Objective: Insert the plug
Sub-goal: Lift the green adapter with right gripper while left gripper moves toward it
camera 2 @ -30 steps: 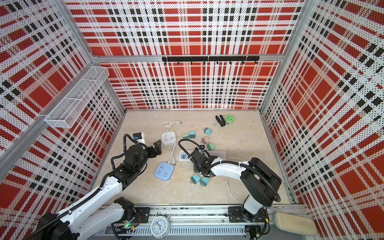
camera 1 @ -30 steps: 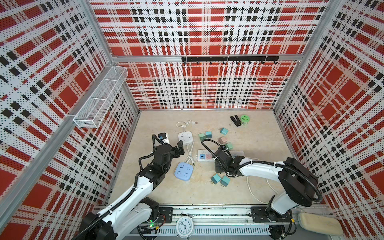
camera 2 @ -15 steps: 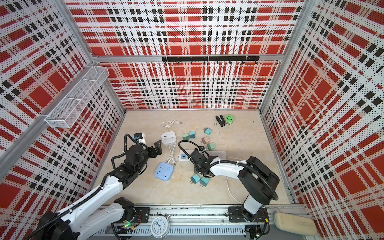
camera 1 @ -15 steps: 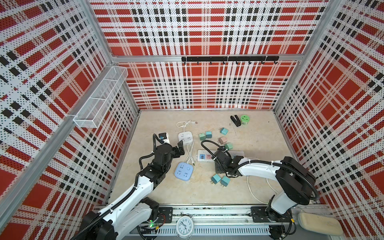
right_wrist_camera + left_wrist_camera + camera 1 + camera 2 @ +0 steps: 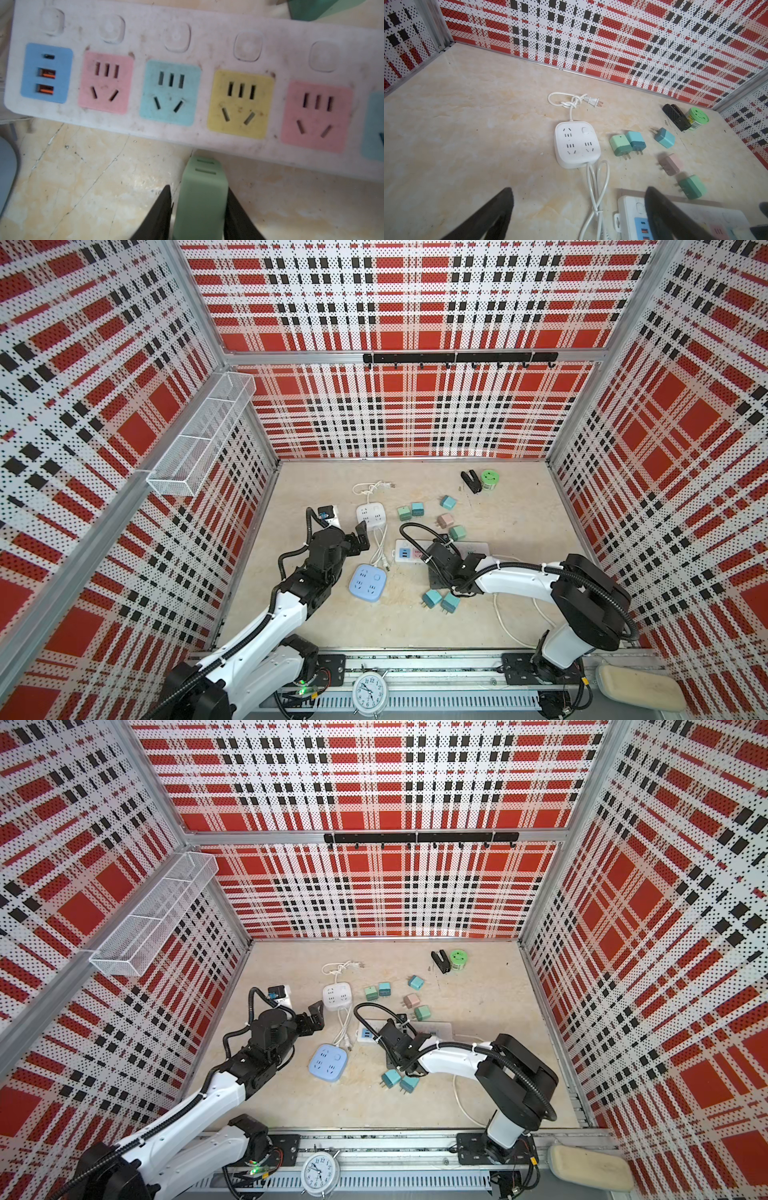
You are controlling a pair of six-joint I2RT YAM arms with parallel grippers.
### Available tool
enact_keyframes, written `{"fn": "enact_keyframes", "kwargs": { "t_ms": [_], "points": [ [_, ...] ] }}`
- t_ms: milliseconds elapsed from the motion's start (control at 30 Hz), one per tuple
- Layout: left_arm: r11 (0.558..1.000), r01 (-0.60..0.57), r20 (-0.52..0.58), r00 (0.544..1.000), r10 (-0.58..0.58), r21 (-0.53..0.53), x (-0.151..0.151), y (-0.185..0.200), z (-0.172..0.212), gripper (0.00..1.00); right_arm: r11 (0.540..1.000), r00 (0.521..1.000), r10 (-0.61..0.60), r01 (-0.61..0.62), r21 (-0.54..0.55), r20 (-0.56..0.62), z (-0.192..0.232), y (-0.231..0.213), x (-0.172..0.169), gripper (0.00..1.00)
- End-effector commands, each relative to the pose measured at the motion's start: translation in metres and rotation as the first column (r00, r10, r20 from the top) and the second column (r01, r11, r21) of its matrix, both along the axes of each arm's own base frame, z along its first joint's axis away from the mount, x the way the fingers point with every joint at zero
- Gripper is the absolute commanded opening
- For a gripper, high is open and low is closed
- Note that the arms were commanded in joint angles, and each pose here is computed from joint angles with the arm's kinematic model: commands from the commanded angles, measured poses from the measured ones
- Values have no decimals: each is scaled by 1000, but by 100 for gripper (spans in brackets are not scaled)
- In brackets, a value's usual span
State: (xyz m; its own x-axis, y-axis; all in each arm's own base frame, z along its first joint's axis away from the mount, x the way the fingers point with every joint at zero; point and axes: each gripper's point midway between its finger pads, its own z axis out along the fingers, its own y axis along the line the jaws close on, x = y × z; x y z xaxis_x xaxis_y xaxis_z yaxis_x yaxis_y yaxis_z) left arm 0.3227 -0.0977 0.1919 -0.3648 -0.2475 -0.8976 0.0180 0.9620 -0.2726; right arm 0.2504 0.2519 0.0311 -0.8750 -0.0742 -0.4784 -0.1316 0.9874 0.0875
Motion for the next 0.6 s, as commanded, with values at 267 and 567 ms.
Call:
{"fn": "enact_keyframes", "kwargs": {
  "t_ms": [267, 567],
  "points": [
    [1000, -3, 34, 999, 3, -13, 3, 0, 11, 99, 1000, 1000, -8, 8, 3, 20, 5, 4, -2, 37],
    [1000, -6, 32, 999, 6, -12, 3, 1, 10, 99, 1000, 1000, -13, 13, -4, 28, 4, 1, -2, 27]
  ]
}}
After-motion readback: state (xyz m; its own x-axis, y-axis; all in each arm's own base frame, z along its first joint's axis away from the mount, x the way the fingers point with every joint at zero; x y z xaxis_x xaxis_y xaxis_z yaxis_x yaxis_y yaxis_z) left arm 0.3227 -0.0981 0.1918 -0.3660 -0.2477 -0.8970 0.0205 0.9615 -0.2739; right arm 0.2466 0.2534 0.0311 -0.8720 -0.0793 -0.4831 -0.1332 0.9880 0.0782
